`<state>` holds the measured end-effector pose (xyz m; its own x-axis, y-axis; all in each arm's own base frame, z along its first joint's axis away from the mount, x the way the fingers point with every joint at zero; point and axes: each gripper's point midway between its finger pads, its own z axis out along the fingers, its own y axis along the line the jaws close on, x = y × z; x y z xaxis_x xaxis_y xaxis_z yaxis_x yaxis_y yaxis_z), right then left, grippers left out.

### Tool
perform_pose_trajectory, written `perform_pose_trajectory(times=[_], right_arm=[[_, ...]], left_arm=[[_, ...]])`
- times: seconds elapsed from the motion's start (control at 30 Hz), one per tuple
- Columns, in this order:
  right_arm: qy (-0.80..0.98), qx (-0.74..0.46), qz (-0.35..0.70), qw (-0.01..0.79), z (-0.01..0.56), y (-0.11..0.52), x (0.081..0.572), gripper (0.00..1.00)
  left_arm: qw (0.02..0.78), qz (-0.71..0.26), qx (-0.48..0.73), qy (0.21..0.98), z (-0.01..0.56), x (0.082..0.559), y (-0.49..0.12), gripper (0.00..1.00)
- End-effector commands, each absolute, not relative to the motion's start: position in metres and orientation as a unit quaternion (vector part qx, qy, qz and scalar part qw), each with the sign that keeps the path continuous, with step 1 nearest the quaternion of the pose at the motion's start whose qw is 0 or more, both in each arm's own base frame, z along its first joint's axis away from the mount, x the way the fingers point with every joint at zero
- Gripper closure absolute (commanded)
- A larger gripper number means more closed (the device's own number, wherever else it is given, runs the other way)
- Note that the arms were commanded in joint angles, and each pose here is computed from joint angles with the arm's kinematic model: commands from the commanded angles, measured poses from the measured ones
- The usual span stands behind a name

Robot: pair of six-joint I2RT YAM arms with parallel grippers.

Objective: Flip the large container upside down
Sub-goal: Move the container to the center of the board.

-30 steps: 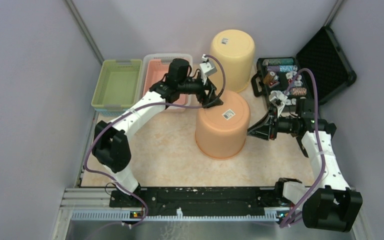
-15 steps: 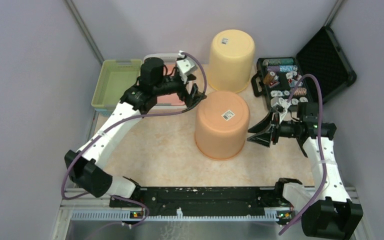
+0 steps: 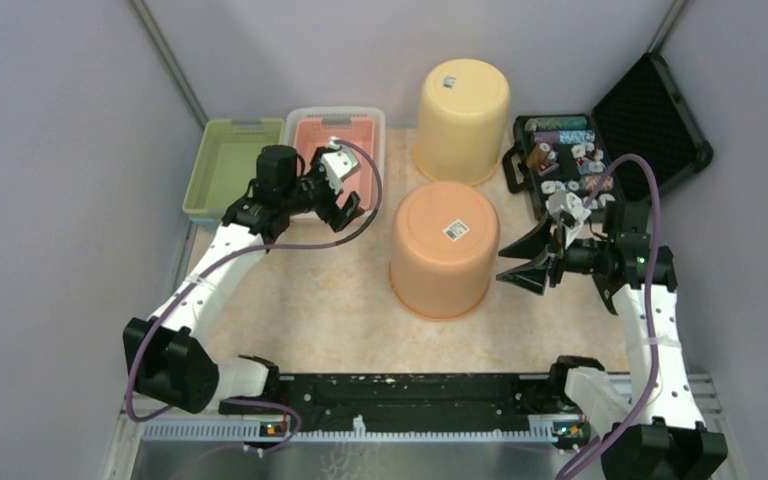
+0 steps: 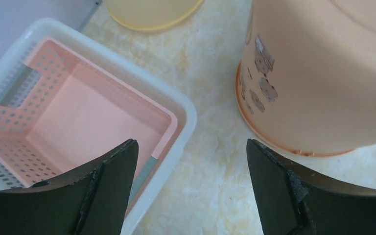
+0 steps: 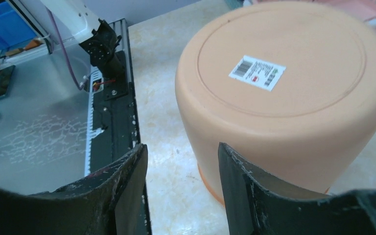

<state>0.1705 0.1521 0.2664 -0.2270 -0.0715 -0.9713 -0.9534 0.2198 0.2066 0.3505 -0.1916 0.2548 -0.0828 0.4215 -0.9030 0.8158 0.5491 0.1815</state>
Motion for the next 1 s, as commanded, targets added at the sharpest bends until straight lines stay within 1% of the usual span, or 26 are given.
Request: perform_pose_trajectory(times=[0.0,0.2,0.33,0.43,0.57,0.73,0.97], right_arm=[[0.584,-0.443,0.442,0.517,0.312,0.154,0.168,0.44],[0.6,-0.431,0.403,0.541,0.341,0.149,0.177,0.42],[0.607,-0.426,0.387,0.548,0.35,0.147,0.179,0.42],[0.609,-0.423,0.384,0.55,0.354,0.147,0.178,0.41],[0.612,-0.418,0.381,0.553,0.356,0.146,0.179,0.41],[0.623,-0.407,0.369,0.556,0.355,0.143,0.183,0.41],[0.63,-0.402,0.352,0.564,0.363,0.141,0.181,0.41]], left_arm=[[0.501,-0.205,0.5,0.676,0.228,0.346,-0.204,0.15],[0.457,-0.258,0.553,0.648,0.202,0.341,-0.247,0.23],[0.43,-0.272,0.589,0.628,0.186,0.327,-0.286,0.24],[0.406,-0.289,0.618,0.608,0.175,0.307,-0.32,0.24],[0.392,-0.308,0.631,0.594,0.173,0.292,-0.356,0.25],[0.394,-0.322,0.593,0.624,0.176,0.299,-0.397,0.26],[0.372,-0.364,0.552,0.652,0.176,0.301,-0.438,0.28]])
